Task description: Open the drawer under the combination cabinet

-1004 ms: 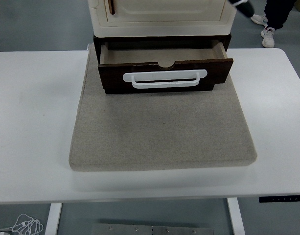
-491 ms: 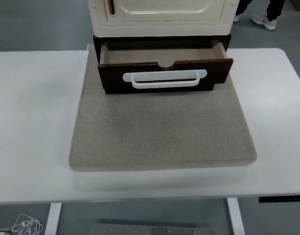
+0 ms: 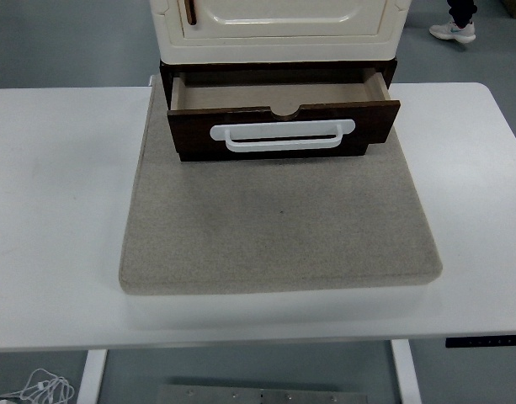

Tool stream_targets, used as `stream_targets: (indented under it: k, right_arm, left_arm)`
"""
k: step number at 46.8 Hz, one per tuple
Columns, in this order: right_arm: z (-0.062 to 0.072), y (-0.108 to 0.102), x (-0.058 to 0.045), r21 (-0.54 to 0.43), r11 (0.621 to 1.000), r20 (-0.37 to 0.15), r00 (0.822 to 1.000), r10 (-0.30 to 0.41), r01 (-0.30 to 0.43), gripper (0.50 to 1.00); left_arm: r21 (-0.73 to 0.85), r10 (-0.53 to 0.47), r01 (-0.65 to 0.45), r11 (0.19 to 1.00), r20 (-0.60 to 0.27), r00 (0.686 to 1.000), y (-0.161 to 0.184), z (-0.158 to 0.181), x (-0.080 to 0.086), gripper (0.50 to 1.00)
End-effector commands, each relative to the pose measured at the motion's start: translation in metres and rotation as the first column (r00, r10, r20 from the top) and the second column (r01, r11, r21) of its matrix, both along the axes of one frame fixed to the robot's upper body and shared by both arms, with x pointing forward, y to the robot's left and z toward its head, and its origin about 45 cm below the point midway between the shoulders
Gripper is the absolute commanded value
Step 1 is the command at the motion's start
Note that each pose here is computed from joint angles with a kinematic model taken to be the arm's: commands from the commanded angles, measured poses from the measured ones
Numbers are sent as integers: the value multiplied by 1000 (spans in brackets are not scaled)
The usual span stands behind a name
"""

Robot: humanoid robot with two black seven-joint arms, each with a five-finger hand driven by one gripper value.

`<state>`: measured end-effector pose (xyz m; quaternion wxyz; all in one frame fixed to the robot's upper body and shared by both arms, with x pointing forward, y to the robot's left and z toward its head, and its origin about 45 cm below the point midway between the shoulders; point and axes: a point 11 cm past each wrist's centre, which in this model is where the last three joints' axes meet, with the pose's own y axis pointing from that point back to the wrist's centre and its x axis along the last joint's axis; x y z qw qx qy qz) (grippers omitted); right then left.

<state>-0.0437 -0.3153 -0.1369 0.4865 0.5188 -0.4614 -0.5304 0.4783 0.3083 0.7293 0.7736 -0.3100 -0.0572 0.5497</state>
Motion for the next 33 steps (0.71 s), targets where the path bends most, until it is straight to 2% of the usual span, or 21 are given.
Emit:
stream_targets:
  k: [1, 12, 26, 33]
  right_arm:
    - [0, 0, 0, 0, 1000, 0, 1000, 0, 0, 926]
    - [0, 0, 0, 0, 1000, 0, 1000, 0, 0, 926]
    - [0, 0, 1, 0, 1000, 2, 1000, 1, -1, 926]
    - [0, 0, 0, 0, 1000, 0, 1000, 0, 0, 926]
  left_arm:
    - [-62, -15, 13, 998, -27, 1000, 24, -20, 8, 1000]
    - [-135, 48, -69, 988, -157, 986, 73, -86, 32, 1000]
    - [-178, 53, -115, 977, -320, 946, 93, -174, 50, 1000]
    - [-241, 7, -110, 964, -393, 920, 97, -220, 55, 1000]
